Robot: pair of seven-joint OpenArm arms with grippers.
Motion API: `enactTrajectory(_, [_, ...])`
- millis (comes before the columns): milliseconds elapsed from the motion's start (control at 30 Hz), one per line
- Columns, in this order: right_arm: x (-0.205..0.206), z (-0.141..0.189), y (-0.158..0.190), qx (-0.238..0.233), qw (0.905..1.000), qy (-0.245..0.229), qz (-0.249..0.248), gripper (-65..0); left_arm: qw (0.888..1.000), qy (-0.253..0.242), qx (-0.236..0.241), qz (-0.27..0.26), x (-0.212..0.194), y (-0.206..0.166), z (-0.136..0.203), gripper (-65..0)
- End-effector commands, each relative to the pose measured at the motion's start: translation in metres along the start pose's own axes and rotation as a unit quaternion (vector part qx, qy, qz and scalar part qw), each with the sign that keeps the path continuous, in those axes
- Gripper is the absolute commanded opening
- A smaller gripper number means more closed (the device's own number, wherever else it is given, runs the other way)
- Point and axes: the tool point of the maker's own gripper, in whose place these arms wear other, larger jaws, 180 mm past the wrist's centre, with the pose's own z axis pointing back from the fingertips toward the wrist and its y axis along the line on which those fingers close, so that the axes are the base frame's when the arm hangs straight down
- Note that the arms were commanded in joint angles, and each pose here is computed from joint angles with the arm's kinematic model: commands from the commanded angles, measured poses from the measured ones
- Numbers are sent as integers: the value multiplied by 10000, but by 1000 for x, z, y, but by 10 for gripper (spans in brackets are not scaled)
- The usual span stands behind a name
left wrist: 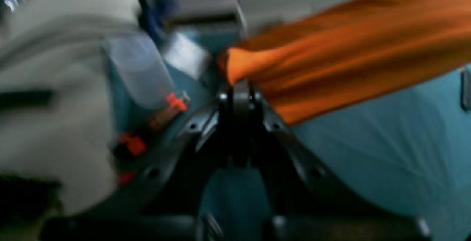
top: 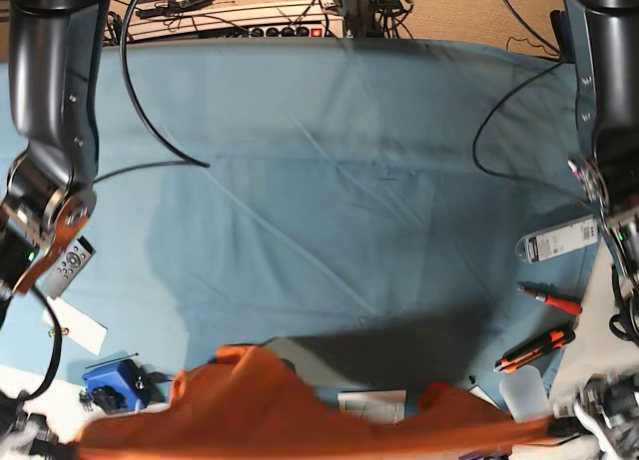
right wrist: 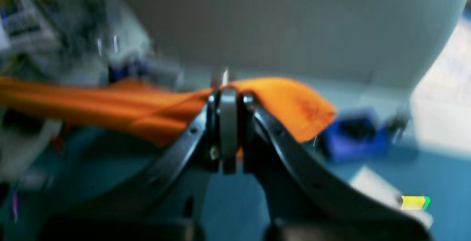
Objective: Layout the t-shirt on the table in an organized manner, then fold the t-shirt properly
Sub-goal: 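Lift the t-shirt with both grippers and swing it out over the table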
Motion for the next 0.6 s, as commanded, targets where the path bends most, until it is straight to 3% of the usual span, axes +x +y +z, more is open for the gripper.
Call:
enactTrajectory(0, [26, 23, -10, -217, 9988, -405, 146, -650, 9999, -144, 44, -30, 11, 5, 11, -650])
enactTrajectory(167, [-26, 34, -24, -420, 9989, 8, 225, -650, 9979, 428, -337, 345, -53, 0, -2, -650])
enactTrajectory(333, [-87, 34, -18, -441, 9969, 558, 339, -650, 9932, 922, -427, 571, -105, -1, -7, -650])
enactTrajectory(567, [-177, 32, -3, -145, 9931, 1156, -143, -650, 9861, 1478, -386, 651, -166, -3, -4, -650])
